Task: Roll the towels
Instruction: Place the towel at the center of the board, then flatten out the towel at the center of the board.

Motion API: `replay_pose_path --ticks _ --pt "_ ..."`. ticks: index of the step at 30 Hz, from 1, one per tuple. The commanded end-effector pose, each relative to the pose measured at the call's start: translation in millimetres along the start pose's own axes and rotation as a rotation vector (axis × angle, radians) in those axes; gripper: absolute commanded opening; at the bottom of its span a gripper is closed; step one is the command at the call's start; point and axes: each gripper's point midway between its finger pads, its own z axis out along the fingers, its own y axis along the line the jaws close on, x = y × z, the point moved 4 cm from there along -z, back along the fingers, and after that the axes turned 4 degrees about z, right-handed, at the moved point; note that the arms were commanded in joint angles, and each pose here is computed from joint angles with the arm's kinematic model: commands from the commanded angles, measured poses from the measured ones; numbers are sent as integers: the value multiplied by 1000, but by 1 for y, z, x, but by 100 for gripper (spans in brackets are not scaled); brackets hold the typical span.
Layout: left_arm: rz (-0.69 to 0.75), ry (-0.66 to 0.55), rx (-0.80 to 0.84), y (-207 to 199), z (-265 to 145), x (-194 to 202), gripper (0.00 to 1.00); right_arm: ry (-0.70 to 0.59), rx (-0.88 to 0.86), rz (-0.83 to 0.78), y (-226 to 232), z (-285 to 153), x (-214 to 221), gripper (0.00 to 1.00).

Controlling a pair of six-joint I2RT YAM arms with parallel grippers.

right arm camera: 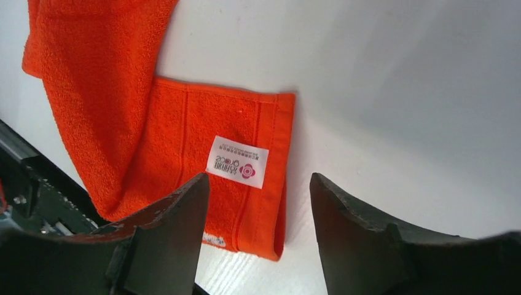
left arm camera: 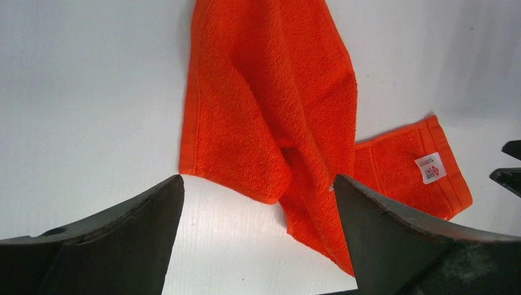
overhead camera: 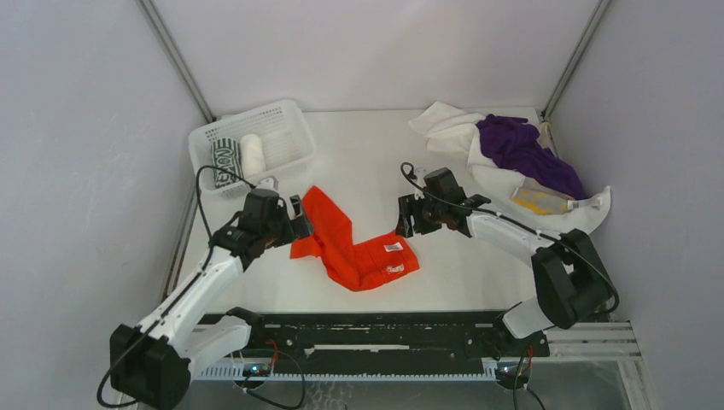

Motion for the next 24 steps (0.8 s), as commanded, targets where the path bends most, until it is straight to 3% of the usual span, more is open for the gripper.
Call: replay_pose_path --ticks 1,6,15,24 --pt "60 -62 40 -26 8 -45 95 5 -160 87 7 17 -10 59" --pt "107 14 13 -37 37 -57 93 58 -189 153 -5 41 -7 49" --pt "122 185 -17 -37 86 -35 85 129 -221 210 -13 68 5 38" --pt "36 257 -83 -8 90 18 85 108 -134 212 -31 61 2 11"
